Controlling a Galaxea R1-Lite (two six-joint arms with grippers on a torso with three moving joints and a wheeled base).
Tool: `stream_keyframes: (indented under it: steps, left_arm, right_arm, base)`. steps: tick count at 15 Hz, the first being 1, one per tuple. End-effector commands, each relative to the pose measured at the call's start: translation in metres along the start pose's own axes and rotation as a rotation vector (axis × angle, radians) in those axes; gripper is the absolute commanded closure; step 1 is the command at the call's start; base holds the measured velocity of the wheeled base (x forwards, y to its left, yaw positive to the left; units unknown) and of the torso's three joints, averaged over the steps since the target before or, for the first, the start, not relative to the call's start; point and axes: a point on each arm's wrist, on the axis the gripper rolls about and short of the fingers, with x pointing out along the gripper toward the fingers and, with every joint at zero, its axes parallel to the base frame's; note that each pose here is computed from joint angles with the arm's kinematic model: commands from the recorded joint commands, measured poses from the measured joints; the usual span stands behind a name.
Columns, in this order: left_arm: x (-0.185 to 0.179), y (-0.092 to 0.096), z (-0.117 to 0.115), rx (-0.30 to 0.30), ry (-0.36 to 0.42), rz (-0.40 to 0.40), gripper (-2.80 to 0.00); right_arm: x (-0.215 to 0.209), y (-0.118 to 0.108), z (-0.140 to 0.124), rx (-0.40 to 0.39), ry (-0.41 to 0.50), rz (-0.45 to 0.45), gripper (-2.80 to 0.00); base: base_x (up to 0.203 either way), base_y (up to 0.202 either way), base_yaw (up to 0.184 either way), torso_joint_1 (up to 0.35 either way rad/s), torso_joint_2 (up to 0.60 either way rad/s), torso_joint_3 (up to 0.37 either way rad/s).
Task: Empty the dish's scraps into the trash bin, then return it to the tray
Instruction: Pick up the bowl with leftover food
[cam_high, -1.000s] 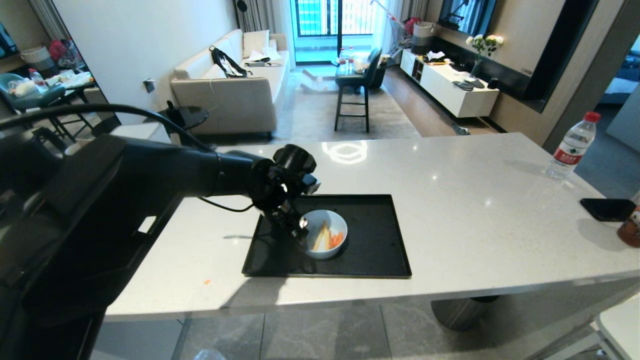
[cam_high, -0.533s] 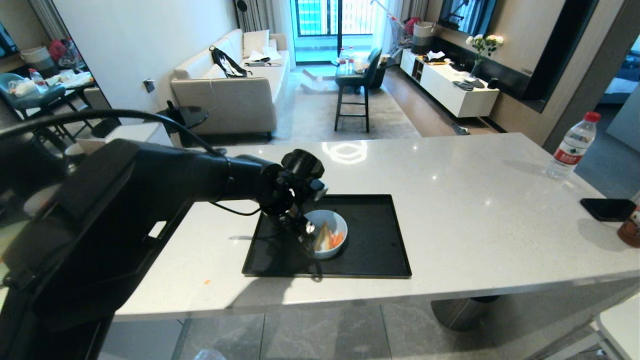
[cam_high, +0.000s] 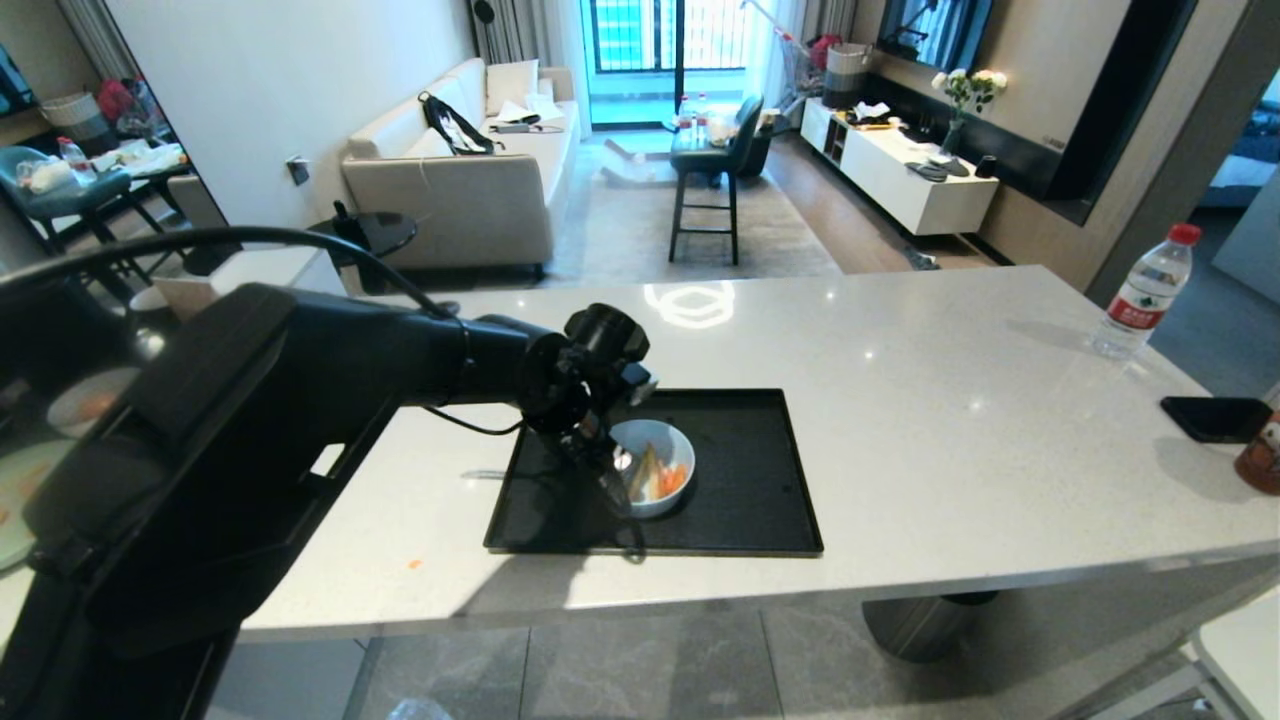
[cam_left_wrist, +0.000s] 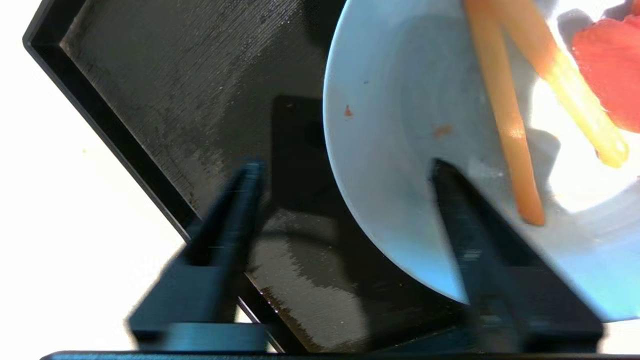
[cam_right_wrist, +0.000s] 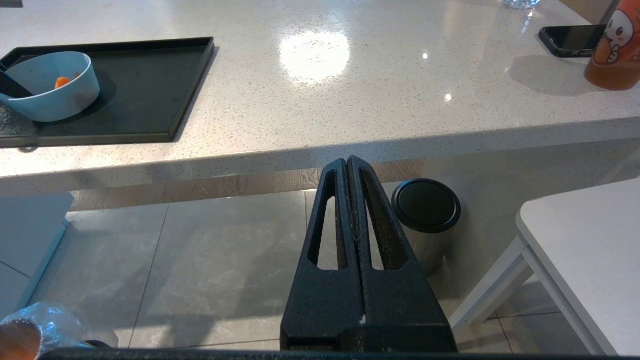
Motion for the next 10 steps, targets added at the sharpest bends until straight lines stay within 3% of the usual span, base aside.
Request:
stream_keyframes:
  steps: [1,10]
  left_arm:
    - [-0.0002,0.0011,-0.0007,-0.004,0.003,0.002,0.0]
    - [-0.0056,-0.0019,-0.0071,-0.097,0.023,-0.003,0.0]
  right_arm:
    - [0.0,0.0,0.0001,0.0,-0.001,0.0,0.0]
    - [0.0,0.0,0.0001,0.0,-0.001,0.0,0.0]
  base:
    - [0.0,0.0,0.0,0.0,0.0,0.0]
    - [0.0,0.0,0.0,0.0,0.0,0.0]
